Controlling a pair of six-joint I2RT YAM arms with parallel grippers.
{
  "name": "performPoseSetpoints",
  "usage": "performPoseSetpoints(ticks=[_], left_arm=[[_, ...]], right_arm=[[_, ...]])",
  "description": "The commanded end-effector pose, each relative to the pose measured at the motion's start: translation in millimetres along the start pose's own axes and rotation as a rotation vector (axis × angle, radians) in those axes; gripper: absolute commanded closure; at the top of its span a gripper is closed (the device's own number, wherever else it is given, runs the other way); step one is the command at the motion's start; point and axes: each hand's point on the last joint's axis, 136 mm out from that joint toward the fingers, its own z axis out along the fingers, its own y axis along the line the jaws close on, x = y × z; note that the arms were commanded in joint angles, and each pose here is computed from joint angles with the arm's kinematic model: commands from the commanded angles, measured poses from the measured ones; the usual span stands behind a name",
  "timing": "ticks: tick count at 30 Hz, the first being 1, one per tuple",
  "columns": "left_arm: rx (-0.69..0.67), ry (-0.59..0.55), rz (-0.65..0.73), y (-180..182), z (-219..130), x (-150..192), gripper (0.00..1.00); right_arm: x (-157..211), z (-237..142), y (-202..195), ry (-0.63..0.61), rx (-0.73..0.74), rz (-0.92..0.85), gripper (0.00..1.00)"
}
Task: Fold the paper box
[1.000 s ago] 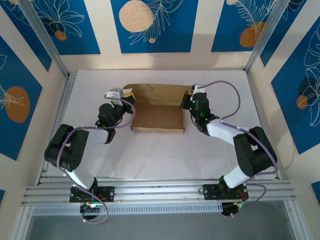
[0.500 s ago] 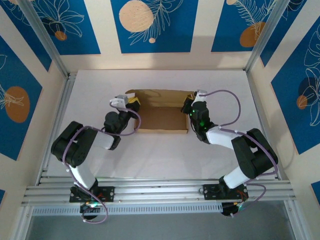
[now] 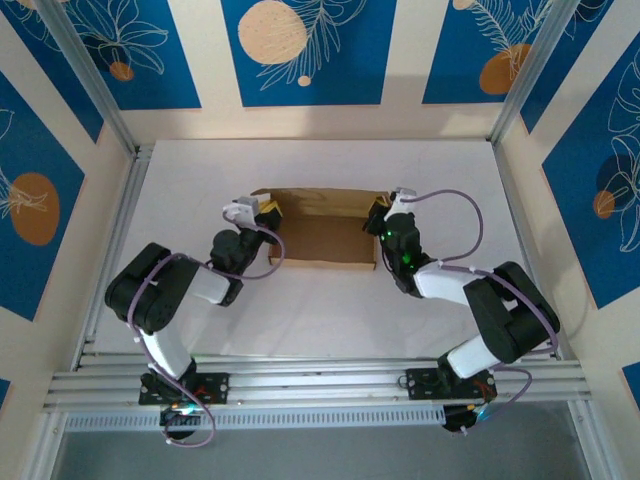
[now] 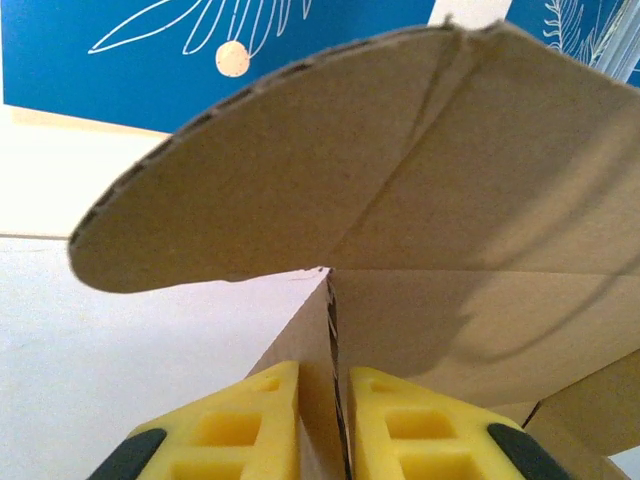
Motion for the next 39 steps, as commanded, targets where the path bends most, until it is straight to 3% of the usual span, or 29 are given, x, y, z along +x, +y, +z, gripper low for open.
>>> performPoseSetpoints(ticks=[1,8,16,21,32,37,39], left_arm=[[0.132,0.124,0.024,-34,-12,41,0.83],[0.122,0.177,0.054,-37,-20,64,0.85],[0.017,0.225,0.091,-16,-33,85,0.86],[0.013,0.237,0.126,-16,-34,91,0.87],[-0.002,0.217,0.165,-16,-31,85,0.92],[-0.007,0.207,0.181,-18,-29,83,0.93],[-0.008,0.202,0.185,-18,-28,81,0.93]], right_arm=[[20,-16,37,0.059,-0.183,-0.002,1.00],[37,-23,24,0.090,-0.163,-0.012,1.00],[52,-26,9,0.126,-0.123,0.023,1.00],[60,-29,13,0.164,-0.156,0.046,0.95],[32,-38,35,0.149,-0.258,0.024,0.65],[30,-45,28,0.148,-0.256,0.049,0.38],[31,-48,29,0.159,-0.271,0.047,0.31]])
